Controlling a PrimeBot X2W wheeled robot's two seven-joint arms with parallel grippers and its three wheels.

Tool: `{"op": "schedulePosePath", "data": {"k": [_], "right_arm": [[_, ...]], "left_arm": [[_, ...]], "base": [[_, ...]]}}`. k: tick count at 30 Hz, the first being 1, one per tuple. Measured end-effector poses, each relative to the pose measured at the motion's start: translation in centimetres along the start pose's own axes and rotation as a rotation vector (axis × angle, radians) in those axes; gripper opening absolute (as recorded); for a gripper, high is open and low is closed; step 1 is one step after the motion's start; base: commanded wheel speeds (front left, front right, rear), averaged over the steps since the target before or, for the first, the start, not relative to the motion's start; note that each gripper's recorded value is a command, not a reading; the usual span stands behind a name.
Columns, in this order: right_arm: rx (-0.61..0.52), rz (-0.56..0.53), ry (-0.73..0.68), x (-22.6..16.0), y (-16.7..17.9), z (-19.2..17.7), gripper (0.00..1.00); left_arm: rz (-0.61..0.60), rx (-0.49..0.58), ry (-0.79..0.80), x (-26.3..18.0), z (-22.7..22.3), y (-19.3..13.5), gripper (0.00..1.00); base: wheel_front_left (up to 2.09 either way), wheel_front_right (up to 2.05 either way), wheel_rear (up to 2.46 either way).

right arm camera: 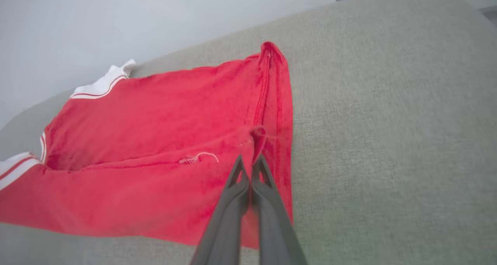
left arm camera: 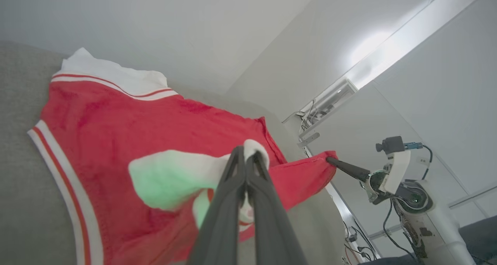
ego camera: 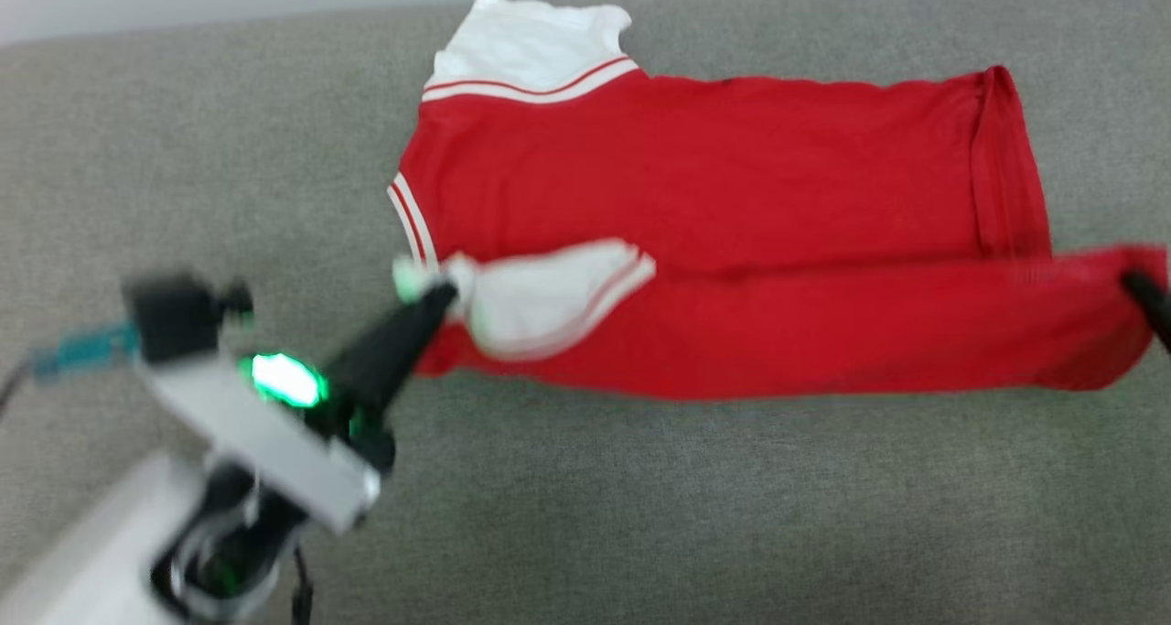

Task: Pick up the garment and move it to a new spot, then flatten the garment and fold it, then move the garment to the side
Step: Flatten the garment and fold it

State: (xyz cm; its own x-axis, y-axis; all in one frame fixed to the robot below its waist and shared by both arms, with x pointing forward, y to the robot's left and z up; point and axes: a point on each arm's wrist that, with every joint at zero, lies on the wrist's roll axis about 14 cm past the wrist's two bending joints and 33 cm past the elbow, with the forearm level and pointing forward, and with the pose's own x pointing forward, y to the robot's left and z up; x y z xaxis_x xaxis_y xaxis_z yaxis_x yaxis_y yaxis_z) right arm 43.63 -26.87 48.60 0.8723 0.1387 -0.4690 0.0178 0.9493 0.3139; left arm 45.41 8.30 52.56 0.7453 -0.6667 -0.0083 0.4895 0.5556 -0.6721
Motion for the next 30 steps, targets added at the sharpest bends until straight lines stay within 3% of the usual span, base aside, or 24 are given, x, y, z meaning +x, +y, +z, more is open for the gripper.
{"op": "schedulePosePath", "data": {"k": [6,12,17,22,23,24,25,26,30], "right_arm": [[-0.014,-0.002,-0.018,3.9,0.2,1.2,0.00],[-0.014,-0.029,0.052,6.1,-0.8,-1.5,0.00],[-0.002,-0.035,0.075,7.3,-1.1,-3.1,0.00],[0.002,-0.044,0.079,7.8,-1.6,-3.8,0.00],[-0.002,-0.043,0.078,7.9,-1.5,-3.8,0.00],[-0.013,-0.040,0.069,7.8,-1.4,-3.8,0.42],[-0.014,-0.038,0.059,7.8,-1.3,-3.6,0.88],[-0.014,-0.033,0.048,7.7,-1.2,-3.4,1.00],[-0.022,-0.018,-0.009,7.0,-0.8,-1.7,1.00]], "left_arm": [[0.054,-0.036,0.014,3.3,1.3,3.0,0.00],[0.159,-0.052,0.055,4.5,-0.2,6.9,0.00],[0.250,-0.009,0.089,4.3,-1.7,10.1,0.00],[0.283,0.024,0.143,4.5,-3.2,11.2,0.00],[0.291,0.039,0.155,4.5,-3.3,11.5,0.07],[0.302,0.076,0.181,4.3,-3.6,11.8,0.77],[0.301,0.099,0.193,4.3,-3.6,11.7,1.00],[0.300,0.122,0.201,4.3,-3.4,11.7,1.00],[0.292,0.268,0.219,4.0,-1.1,11.3,1.00]], "base": [[0.00,0.00,0.00],[0.00,0.00,0.00],[0.00,0.00,0.00],[0.00,0.00,0.00],[0.00,0.00,0.00],[0.00,0.00,0.00],[0.00,0.00,0.00],[0.00,0.00,0.00],[0.00,0.00,0.00]]}}
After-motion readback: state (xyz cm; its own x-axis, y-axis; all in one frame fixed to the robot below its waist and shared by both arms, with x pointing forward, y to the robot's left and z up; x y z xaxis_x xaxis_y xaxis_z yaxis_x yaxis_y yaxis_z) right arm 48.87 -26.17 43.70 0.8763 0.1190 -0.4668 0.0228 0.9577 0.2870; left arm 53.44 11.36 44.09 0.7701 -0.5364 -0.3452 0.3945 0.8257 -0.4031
